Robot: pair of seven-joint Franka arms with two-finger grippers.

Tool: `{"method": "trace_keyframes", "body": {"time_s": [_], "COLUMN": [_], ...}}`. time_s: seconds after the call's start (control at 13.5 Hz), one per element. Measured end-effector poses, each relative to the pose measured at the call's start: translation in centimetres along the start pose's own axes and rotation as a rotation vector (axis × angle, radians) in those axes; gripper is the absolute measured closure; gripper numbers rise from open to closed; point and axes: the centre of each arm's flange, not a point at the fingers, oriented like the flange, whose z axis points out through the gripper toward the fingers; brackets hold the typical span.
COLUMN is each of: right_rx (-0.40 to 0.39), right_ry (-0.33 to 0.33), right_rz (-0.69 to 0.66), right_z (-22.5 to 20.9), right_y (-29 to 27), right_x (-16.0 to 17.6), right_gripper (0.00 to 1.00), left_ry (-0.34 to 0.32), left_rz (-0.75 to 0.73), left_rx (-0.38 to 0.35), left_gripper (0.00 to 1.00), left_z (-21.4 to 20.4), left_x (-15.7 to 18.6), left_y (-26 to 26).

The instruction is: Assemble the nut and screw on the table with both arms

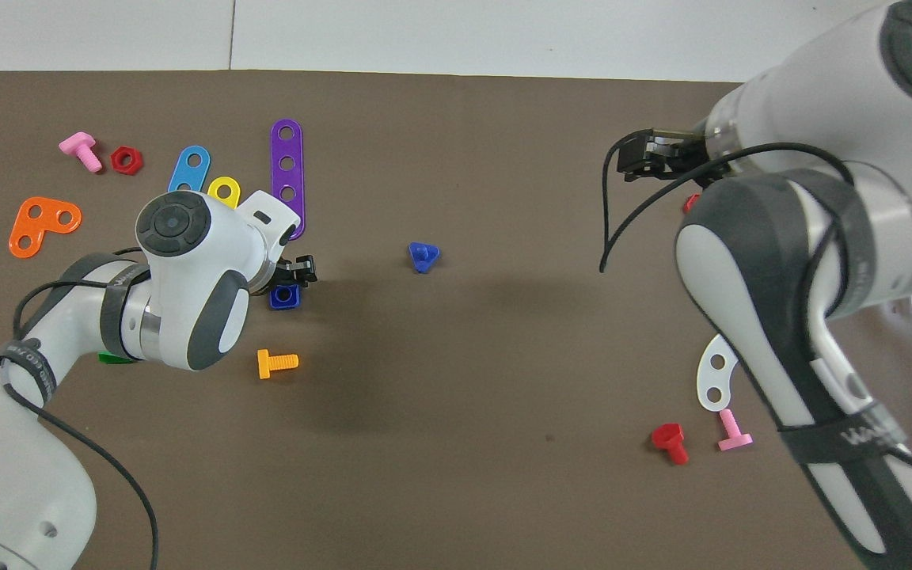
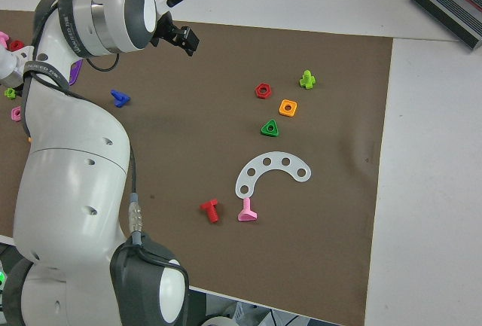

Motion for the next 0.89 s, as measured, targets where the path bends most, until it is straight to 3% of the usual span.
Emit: {"method": "trace_keyframes", "body": {"time_s": [0.3, 0.59, 0.74, 0.89], "right_rx": [-0.02, -0.024, -0.023, -0.023], "right_ry": [-0.082, -0.199, -0.221, -0.209], "right_rz": [-0.019, -0.002, 0.009, 0.008], "right_z": [-4.7, -6.9, -7.2, -7.9], "right_y": [10.5, 17.0, 18.6, 18.7], "right_x": [-0.8, -3.0, -3.5, -3.8], "right_gripper": [0.0, 0.0, 0.0, 0.0], "left_ry": [-0.023, -0.046, -0.052, -0.042], "left_rz": [0.049, 0.079, 0.083, 0.085], "left_rx": [0.01, 0.019, 0.021, 0.018], "left_gripper": [0.36, 0.41, 0.54, 0.54], "left_z": [0.5, 0.6, 0.5, -0.1], "left_x": [-0.4, -0.6, -0.7, -0.4], "left_y": [-0.1, -0.3, -0.3, -0.1]}}
